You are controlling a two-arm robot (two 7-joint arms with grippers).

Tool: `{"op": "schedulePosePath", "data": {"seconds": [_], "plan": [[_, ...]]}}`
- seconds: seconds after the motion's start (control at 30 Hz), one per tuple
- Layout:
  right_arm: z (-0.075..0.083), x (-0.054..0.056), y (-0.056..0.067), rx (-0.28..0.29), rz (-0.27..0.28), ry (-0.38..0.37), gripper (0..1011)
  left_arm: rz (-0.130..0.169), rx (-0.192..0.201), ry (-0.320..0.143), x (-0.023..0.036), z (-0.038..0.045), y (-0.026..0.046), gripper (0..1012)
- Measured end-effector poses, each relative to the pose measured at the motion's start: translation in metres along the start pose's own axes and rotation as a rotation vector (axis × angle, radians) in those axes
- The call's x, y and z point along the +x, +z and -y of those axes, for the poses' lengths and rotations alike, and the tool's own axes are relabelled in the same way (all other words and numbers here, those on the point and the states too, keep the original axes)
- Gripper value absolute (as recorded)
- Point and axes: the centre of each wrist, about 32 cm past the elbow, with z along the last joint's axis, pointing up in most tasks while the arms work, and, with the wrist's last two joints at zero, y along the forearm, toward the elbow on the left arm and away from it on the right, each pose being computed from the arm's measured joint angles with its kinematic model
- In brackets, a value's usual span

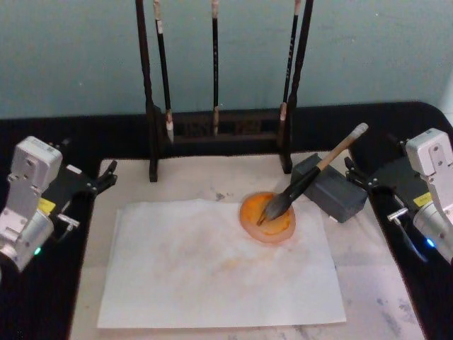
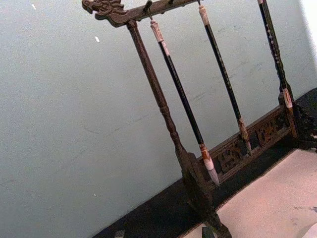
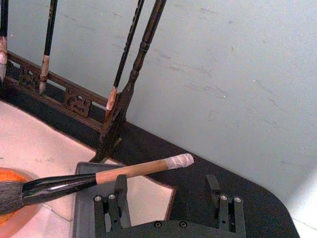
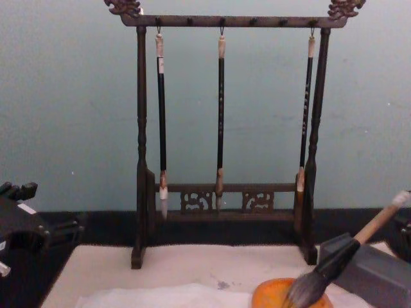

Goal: Pick up the brush from the inkstone, write on the paper, then place the brush back to its original position.

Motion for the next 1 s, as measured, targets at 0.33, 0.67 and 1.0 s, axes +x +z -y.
{"op": "schedulePosePath", "data": {"seconds": [0.33,0.67,1.0], "plan": [[0.0,0.0,0.0,0.0,0.0,0.0,1000,0.0,0.0,0.0,0.0,0.0,0.0,1010],[0.0,0.0,0.0,0.0,0.0,0.0,1000,0.0,0.0,0.0,0.0,0.0,0.0,1010],[0.0,0.0,0.0,0.0,0.0,0.0,1000,0.0,0.0,0.0,0.0,0.0,0.0,1010]]}}
